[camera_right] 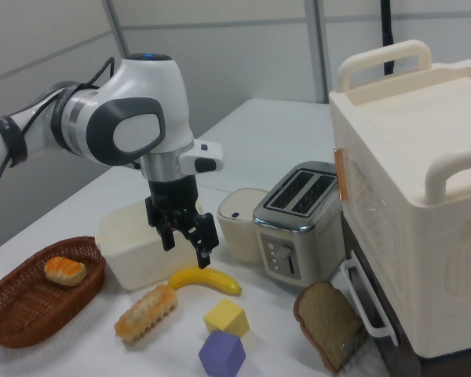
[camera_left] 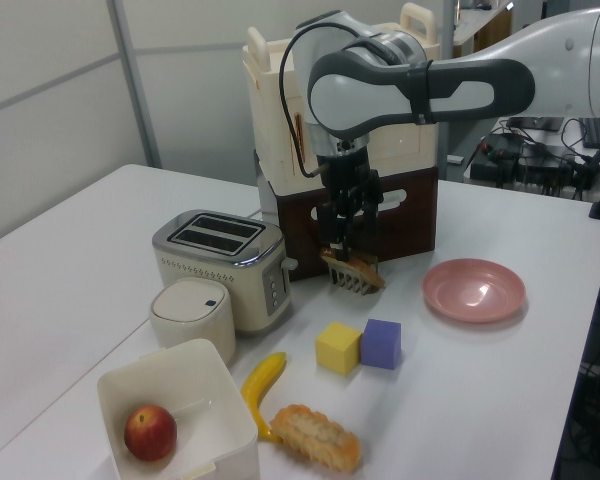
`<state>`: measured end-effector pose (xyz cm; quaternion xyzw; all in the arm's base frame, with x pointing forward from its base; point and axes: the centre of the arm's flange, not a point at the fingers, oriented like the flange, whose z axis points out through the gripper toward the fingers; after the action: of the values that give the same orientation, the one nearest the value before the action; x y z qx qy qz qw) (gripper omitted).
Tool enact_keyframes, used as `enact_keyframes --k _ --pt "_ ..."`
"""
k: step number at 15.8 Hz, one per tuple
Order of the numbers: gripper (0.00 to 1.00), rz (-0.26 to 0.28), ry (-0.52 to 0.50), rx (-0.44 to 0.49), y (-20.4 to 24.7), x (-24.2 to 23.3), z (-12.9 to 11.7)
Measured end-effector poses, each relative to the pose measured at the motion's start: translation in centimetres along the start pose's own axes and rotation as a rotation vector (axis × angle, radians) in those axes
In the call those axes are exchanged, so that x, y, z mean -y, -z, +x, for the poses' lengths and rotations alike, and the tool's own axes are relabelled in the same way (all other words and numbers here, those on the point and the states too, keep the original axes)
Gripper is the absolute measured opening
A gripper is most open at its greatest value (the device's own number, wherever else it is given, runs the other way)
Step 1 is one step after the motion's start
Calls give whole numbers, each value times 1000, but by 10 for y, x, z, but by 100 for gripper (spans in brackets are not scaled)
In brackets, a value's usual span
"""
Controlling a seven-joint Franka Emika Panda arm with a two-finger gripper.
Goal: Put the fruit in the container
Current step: 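Move the gripper over the yellow banana and lower toward it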
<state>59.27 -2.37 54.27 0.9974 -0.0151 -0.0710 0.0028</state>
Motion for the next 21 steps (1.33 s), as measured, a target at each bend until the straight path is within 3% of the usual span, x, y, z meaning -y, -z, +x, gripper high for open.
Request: enact_keyframes --k 13,14,18,21 --pt "100 0 -26 -4 0 1 1" --pt "100 1 -99 -23 1 2 3" --pt "100 37 -568 -134 10 6 17" --pt "100 94 -739 -117 9 10 17"
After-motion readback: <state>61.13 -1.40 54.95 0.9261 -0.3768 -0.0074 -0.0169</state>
